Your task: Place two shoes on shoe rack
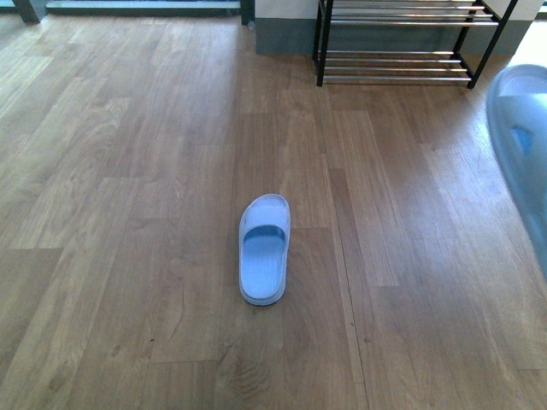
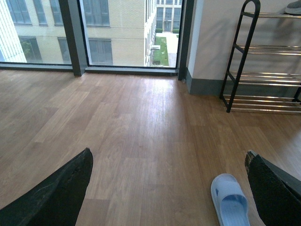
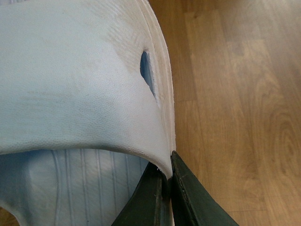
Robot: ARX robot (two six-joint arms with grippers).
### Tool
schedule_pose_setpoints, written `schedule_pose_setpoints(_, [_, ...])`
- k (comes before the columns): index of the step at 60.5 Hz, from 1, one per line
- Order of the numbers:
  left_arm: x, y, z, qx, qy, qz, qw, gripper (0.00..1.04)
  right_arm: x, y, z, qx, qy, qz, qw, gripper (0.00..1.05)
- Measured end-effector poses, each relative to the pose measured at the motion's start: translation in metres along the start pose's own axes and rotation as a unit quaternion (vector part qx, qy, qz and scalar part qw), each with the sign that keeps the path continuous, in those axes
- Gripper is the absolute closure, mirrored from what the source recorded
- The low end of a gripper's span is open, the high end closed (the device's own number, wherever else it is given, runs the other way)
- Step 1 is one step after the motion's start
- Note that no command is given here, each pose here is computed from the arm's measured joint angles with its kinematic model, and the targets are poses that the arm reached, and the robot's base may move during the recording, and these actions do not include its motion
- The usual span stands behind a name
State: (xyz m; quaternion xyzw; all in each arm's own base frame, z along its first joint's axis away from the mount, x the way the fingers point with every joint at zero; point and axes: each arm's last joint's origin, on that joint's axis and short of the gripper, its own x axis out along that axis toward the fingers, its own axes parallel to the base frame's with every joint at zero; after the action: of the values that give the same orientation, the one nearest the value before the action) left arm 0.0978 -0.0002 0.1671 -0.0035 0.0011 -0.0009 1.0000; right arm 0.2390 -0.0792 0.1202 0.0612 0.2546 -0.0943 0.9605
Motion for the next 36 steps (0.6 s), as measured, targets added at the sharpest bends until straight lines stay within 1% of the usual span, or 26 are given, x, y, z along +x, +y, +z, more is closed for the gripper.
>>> schedule_pose_setpoints(11, [0.000,0.000,0.000,0.000,0.000,0.000,1.000,0.09,-0.040,-0.009,0.006,0.024,-0.027,-0.008,0.999,1.03])
schedule_pose_setpoints(36, [0.000,0.000,0.000,0.000,0.000,0.000,1.000,0.09,-0.041,-0.009,0.008,0.028,-0.033,-0.007,0.999,1.03])
